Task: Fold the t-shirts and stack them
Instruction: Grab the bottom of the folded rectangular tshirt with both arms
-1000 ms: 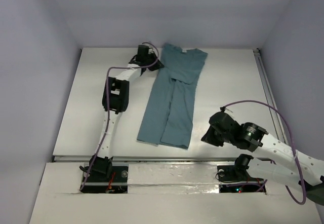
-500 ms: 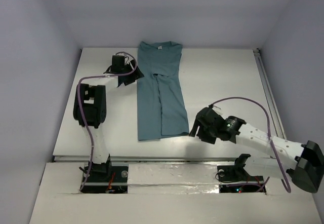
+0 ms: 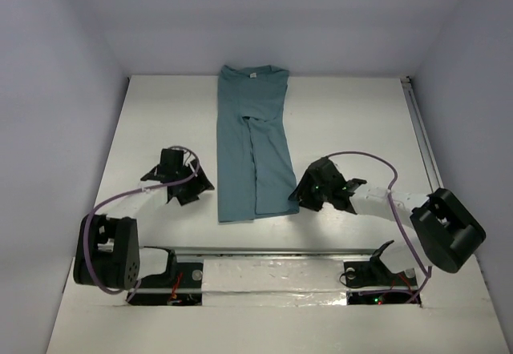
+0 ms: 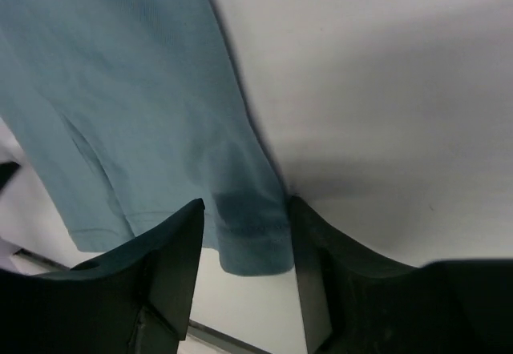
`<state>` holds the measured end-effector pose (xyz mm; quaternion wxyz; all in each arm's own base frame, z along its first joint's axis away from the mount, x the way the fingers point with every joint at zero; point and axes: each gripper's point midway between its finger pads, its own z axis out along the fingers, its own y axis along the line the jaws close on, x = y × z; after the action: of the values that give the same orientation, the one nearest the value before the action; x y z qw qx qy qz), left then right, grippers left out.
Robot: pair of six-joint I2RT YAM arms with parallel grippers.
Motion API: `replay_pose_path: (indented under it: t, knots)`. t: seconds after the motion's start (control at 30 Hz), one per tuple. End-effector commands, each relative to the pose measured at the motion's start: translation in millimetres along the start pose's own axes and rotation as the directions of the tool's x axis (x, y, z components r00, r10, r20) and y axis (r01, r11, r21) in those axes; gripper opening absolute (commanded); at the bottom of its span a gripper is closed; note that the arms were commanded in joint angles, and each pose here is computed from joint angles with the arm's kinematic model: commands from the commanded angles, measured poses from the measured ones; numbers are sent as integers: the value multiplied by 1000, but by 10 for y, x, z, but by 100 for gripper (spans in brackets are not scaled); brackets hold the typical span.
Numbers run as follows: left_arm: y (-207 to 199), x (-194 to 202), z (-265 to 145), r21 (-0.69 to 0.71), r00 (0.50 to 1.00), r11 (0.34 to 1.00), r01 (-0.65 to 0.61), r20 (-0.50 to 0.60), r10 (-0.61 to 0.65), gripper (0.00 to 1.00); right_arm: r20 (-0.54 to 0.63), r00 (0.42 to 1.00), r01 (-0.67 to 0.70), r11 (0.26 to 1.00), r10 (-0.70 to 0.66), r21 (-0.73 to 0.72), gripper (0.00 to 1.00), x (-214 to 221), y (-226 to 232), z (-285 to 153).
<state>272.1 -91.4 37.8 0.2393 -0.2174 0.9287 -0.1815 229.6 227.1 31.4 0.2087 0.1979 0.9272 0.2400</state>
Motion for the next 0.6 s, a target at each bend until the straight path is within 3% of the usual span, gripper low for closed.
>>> replay_pose_path:
  t: [0.0,0.17,0.37,0.47,0.57]
  knots:
    - [84,648,-109,-8,978,996,92,-188,-91,62,-15,999,-37,998,36,-53,50,52,56,99]
    - [60,920,-213,-27,970,997,72,-232,-76,60,21,998,-65,997,66,-30,48,35,-71,41]
    - [135,1172,-295,-60,956,998,32,-289,-49,47,4,997,-77,997,77,-5,56,113,-200,-88]
    - [129,1194,-304,-51,954,998,40,-294,-54,44,-8,997,-81,997,81,-4,44,175,-275,-97]
    - [117,1213,-302,-47,953,998,30,-301,-43,39,-50,995,-82,996,81,-22,42,256,-256,-75]
